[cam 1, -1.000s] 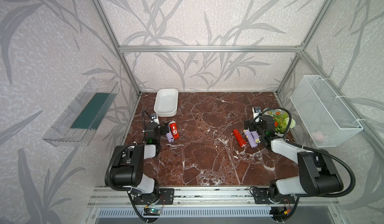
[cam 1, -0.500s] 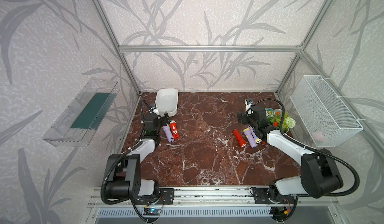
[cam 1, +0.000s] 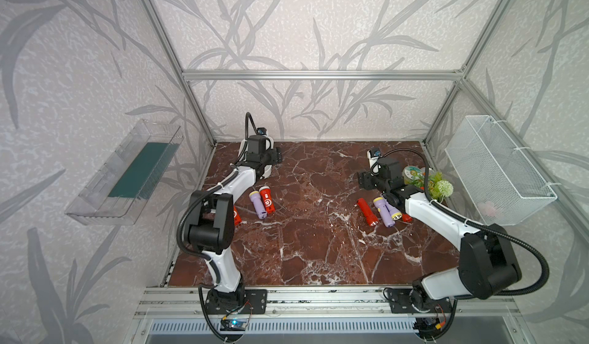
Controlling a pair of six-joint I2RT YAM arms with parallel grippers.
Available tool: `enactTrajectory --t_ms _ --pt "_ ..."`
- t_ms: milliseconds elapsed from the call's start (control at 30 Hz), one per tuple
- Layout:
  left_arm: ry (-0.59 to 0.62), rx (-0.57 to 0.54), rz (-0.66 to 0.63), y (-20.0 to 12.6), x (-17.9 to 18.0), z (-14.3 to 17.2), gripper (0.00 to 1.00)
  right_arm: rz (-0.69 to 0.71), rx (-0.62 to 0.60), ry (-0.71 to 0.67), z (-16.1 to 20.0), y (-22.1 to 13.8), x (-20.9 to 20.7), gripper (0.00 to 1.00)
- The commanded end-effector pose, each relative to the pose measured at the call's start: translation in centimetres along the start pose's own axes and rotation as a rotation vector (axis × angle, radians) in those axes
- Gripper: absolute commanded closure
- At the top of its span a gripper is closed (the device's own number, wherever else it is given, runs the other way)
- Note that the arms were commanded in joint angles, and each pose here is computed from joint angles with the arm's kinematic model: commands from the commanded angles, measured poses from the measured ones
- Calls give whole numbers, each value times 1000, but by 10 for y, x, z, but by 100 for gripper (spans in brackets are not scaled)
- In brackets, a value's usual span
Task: Put the flashlights into the storage boxes
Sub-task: Adjust the storage box at the center of the board.
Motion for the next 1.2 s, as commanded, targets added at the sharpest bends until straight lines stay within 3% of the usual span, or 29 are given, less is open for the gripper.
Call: enactTrajectory --t_ms 0,467,1167 --pt "-13 131 -44 15 1 20 17 -55 8 24 -3 -4 9 16" --pt "-27 163 -116 53 3 29 17 -145 20 46 4 -16 24 14" --pt "1 230 -166 78 12 45 18 -214 56 48 15 -12 36 12"
Point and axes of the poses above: each gripper's point midway between its finger pads, its own y axis out along the fingers, its own x axis along the line the jaws close on, z = x × y, the point moved 4 cm from there along -y, back along the fingers, and after that the axes turned 12 degrees about -y, right-handed, at the moved point
